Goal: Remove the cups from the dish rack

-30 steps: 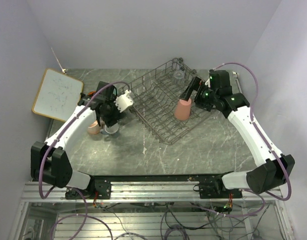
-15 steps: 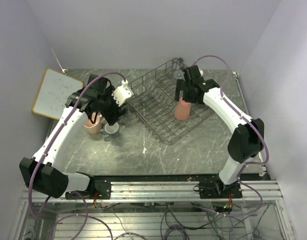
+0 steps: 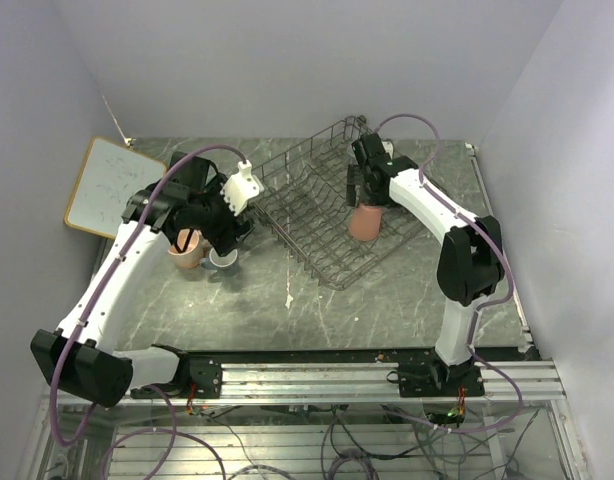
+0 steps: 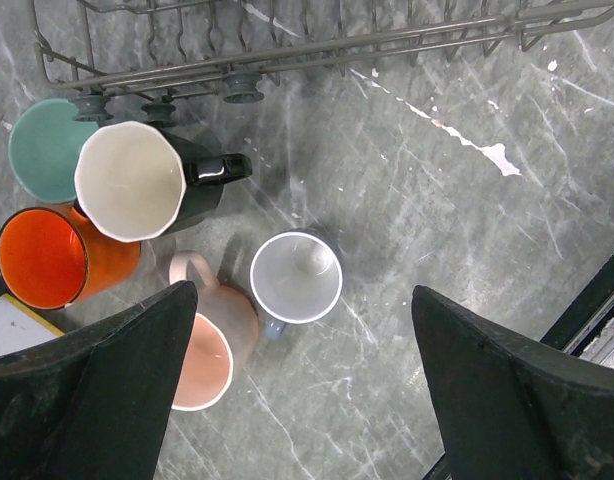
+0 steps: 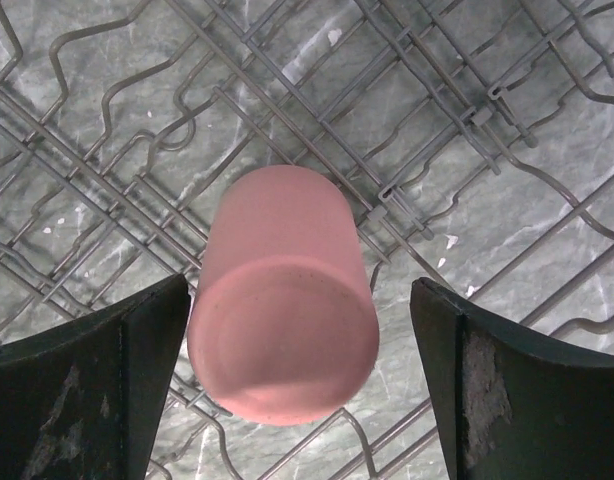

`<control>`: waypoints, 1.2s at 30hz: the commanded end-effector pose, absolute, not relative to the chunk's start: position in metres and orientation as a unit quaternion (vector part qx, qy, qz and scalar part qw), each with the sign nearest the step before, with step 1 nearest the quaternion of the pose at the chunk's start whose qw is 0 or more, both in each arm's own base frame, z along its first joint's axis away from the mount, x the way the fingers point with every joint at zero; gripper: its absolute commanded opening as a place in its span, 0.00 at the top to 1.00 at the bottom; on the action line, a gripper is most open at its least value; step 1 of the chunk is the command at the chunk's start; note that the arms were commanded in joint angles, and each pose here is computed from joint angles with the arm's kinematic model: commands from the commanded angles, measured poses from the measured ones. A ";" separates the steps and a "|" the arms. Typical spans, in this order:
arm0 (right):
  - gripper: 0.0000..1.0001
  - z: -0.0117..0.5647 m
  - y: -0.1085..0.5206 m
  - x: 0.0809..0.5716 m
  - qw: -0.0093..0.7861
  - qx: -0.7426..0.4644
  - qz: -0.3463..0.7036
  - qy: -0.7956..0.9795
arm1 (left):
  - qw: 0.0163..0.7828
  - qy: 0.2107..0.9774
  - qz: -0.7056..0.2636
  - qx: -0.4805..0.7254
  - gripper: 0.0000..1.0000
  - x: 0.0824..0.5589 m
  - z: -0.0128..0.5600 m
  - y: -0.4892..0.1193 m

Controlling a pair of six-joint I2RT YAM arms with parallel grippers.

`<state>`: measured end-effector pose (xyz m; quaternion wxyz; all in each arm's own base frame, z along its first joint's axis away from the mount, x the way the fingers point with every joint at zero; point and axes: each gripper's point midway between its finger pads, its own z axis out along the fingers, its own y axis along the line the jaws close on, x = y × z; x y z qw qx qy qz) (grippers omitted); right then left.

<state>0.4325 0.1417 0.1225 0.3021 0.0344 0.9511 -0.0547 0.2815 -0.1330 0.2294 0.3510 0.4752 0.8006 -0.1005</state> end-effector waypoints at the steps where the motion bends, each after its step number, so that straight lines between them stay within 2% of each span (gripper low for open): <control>1: 0.10 0.113 0.145 0.437 0.298 0.036 -0.051 0.953 | 0.355 0.797 -0.122 0.473 0.01 0.271 0.236 -0.141; 5: 0.22 0.107 0.145 0.436 0.291 0.036 -0.052 0.955 | 0.352 0.802 -0.117 0.468 0.01 0.270 0.234 -0.138; 10: 0.46 0.112 0.142 0.435 0.294 0.037 -0.056 0.953 | 0.357 0.803 -0.113 0.464 0.01 0.271 0.238 -0.137; 12: 0.53 0.119 0.140 0.435 0.299 0.038 -0.055 0.952 | 0.353 0.804 -0.112 0.465 0.01 0.270 0.236 -0.137; 18: 0.60 0.162 0.145 0.436 0.325 0.042 -0.032 0.944 | 0.352 0.806 -0.106 0.464 0.01 0.272 0.233 -0.135; 25: 0.69 0.241 0.166 0.420 0.370 0.044 0.071 0.925 | 0.385 0.787 -0.113 0.468 0.01 0.275 0.244 -0.141; 31: 0.69 0.299 0.206 0.387 0.373 0.015 0.223 0.901 | 0.418 0.749 -0.142 0.494 0.01 0.273 0.257 -0.156; 36: 0.69 0.336 0.249 0.346 0.348 -0.014 0.388 0.853 | 0.472 0.674 -0.180 0.539 0.01 0.255 0.287 -0.174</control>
